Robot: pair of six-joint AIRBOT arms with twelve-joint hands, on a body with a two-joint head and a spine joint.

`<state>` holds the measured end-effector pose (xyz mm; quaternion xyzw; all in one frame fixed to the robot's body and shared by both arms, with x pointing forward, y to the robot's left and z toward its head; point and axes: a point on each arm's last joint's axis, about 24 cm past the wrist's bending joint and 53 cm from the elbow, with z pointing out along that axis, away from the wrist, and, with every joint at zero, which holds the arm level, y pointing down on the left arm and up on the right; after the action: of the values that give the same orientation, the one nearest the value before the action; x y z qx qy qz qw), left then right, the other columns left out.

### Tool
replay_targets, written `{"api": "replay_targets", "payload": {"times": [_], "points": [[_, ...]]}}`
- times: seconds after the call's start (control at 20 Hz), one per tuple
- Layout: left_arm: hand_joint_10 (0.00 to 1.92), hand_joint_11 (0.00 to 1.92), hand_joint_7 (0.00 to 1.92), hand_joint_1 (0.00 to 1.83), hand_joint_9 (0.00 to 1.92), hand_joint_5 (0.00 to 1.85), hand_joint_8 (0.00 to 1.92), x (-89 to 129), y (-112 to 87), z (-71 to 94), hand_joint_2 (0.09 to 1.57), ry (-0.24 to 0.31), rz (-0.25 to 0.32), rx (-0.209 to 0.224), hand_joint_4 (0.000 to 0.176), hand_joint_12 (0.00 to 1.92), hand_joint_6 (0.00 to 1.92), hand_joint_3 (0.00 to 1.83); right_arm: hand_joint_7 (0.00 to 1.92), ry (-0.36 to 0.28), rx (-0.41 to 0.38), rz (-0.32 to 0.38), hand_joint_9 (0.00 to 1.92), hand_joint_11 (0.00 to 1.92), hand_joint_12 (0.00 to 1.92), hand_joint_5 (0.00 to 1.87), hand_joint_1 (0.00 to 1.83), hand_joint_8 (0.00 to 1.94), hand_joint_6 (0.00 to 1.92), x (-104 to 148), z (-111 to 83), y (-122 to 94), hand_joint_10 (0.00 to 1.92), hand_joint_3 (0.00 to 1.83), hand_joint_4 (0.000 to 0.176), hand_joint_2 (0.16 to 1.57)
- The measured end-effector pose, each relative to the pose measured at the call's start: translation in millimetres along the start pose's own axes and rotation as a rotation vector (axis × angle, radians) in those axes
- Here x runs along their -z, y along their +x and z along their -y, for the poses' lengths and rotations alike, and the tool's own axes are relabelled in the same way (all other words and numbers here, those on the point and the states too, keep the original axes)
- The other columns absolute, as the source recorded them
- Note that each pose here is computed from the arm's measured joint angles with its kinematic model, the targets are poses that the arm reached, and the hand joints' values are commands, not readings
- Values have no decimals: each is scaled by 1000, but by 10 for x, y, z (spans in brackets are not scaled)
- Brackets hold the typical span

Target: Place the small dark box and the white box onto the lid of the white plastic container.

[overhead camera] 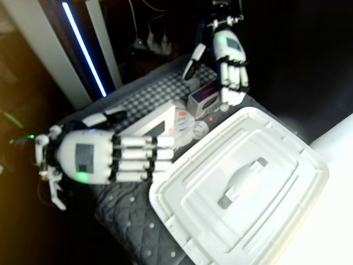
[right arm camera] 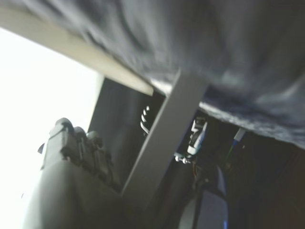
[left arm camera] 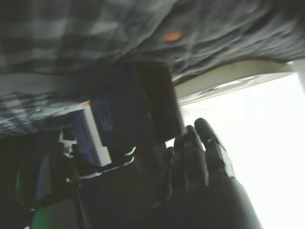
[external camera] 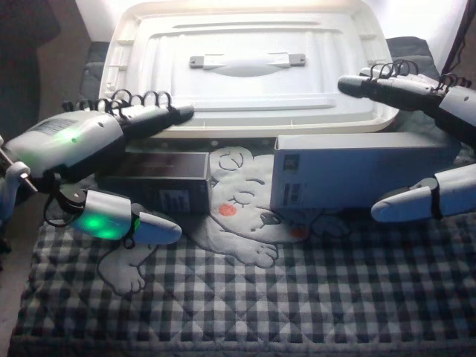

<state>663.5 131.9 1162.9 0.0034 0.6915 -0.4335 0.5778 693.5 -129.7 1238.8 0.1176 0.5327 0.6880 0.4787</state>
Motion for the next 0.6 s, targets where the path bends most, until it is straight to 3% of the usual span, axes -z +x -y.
{"api": "replay_targets", "payload": {"times": [0.05, 0.1, 0.15, 0.2, 0.25, 0.3, 0.35, 0.4, 0.45, 0.5, 0.6], "points": [[62, 75, 530, 820, 532, 347, 23, -5, 6, -14, 855, -3, -3, -2, 0, 1035, 12, 2, 726, 0, -2, 0, 657, 225, 1138, 754, 1050, 53, 40, -2, 2, 5, 125, 5, 0, 814], [160, 145, 757, 945, 747, 491, 72, -13, 12, -34, 889, -8, -4, 0, 0, 1315, 30, 5, 1034, 0, -3, -2, 1034, 649, 1172, 985, 1210, 103, 71, -4, 3, 14, 237, 7, 0, 870], [295, 215, 920, 1009, 867, 627, 87, -14, 14, -50, 911, -13, -5, 2, 0, 1414, 13, 0, 1359, -2, -1, -6, 1225, 823, 1183, 1109, 1272, 212, 510, -4, -1, 24, 213, 5, 0, 972], [524, 482, 1079, 1102, 981, 831, 101, -14, 14, -51, 929, -14, -5, 2, 0, 1463, 24, 0, 1347, -4, 1, -11, 1304, 891, 1470, 1213, 1295, 465, 399, -4, -5, 35, 442, 1, 0, 991], [817, 705, 1218, 1251, 1020, 1015, 567, -14, 16, -51, 1015, -14, -6, 2, 0, 1531, 541, 0, 1242, -5, -2, -12, 1127, 945, 1831, 1287, 1229, 916, 395, -4, -7, 39, 1445, 0, 0, 991], [1023, 813, 1178, 1280, 1044, 1038, 833, -16, 13, -40, 1048, -10, -3, 4, 0, 1603, 625, 2, 1139, -8, -4, -13, 1075, 1024, 1903, 1308, 1216, 1398, 384, -4, -14, 40, 1826, 0, 0, 990], [1248, 854, 1129, 1288, 1056, 1096, 992, -19, 8, -31, 1058, -6, 1, 4, 0, 1721, 541, 1, 1065, -8, -13, -13, 1051, 1062, 1917, 1313, 1212, 1657, 384, -4, -13, 42, 1902, 0, 0, 989], [1318, 867, 1108, 1289, 1052, 1123, 1049, -23, 16, -25, 1062, -4, 1, 8, 0, 1763, 487, 0, 1058, -7, -18, -13, 997, 932, 1920, 1299, 1210, 1452, 411, -4, -12, 42, 1784, 1, 0, 994], [1425, 896, 1068, 1286, 1054, 1105, 1132, -26, 24, -21, 1077, -3, 0, 9, 0, 1829, 494, 1, 1060, -7, -18, -13, 1033, 1041, 1921, 1298, 1209, 1636, 411, -5, -9, 42, 1894, 0, 0, 993], [1556, 923, 998, 1277, 1032, 1062, 1256, -28, 22, -21, 1104, -2, 1, 9, 0, 1903, 553, 2, 1080, -7, -19, -13, 1068, 1110, 1921, 1289, 1210, 1569, 429, -7, -8, 42, 1900, 0, 0, 996], [1636, 1011, 989, 1276, 1072, 1087, 1268, -40, 10, -31, 1101, -2, 8, 12, 0, 1920, 523, 0, 1078, -9, -22, -13, 1160, 1223, 1921, 1298, 1211, 1812, 414, -9, -9, 45, 1920, 0, 0, 992]]}}
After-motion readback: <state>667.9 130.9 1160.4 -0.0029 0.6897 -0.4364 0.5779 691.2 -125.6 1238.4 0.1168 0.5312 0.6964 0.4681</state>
